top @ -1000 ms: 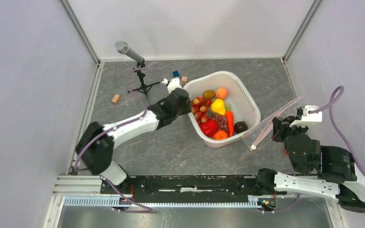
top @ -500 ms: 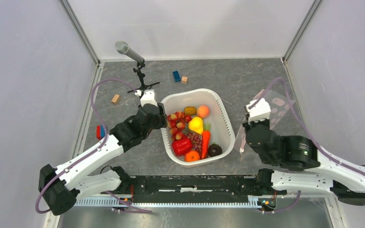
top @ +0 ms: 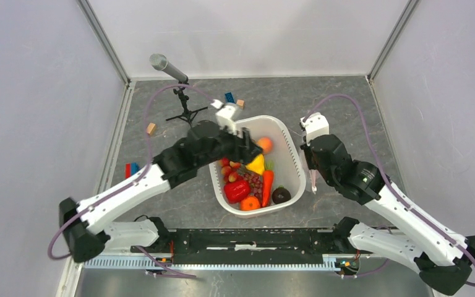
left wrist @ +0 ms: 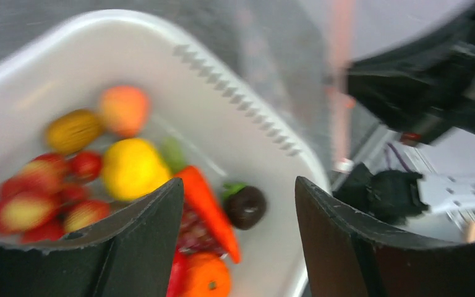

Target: Place the food in the zip-top bag and seal the zipper

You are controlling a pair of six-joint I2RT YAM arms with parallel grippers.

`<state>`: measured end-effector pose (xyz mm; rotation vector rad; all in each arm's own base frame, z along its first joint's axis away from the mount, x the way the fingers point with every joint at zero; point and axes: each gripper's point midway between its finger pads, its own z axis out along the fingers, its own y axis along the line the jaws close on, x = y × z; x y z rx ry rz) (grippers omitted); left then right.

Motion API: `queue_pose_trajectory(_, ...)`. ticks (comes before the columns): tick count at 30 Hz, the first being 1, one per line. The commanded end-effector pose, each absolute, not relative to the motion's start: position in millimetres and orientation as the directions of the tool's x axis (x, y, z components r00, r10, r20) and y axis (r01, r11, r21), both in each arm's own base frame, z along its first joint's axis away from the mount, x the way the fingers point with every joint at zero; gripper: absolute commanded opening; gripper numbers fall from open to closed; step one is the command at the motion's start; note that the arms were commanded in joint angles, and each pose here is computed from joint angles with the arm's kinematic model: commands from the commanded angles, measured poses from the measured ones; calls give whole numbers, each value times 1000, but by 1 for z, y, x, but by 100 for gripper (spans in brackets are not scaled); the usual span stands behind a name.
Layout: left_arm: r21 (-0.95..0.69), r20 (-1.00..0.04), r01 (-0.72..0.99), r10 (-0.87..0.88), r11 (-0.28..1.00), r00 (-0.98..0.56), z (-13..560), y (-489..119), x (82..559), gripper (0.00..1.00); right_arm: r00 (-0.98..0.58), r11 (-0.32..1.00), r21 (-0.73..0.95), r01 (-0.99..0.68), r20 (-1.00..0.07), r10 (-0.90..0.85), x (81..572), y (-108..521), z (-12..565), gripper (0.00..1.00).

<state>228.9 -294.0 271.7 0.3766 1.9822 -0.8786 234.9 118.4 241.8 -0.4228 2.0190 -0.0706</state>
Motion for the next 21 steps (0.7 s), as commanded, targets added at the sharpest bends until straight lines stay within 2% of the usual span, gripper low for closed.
queue_pose_trajectory(1, -409, -879, 750, -4, 520, -477, 298, -368, 197, 73, -372, 905, -91, -415, -891, -260, 245, 154, 247, 0)
queue_pose_trajectory(7, -426, -872, 743, -17, 516, -489, 279, -386, 189, 71, -441, 919, 14, -394, -880, -175, 263, 142, 218, 0)
queue_pose_trajectory(16, -284, -855, 569, 64, 771, -514, 213, -310, 200, 73, -563, 918, 112, -381, -816, -134, 271, 127, 139, 0)
queue_pose_trajectory(21, -290, -870, 530, 11, 797, -493, 221, -288, 200, 74, -587, 847, 271, -457, -808, -58, 264, 159, 132, 0)
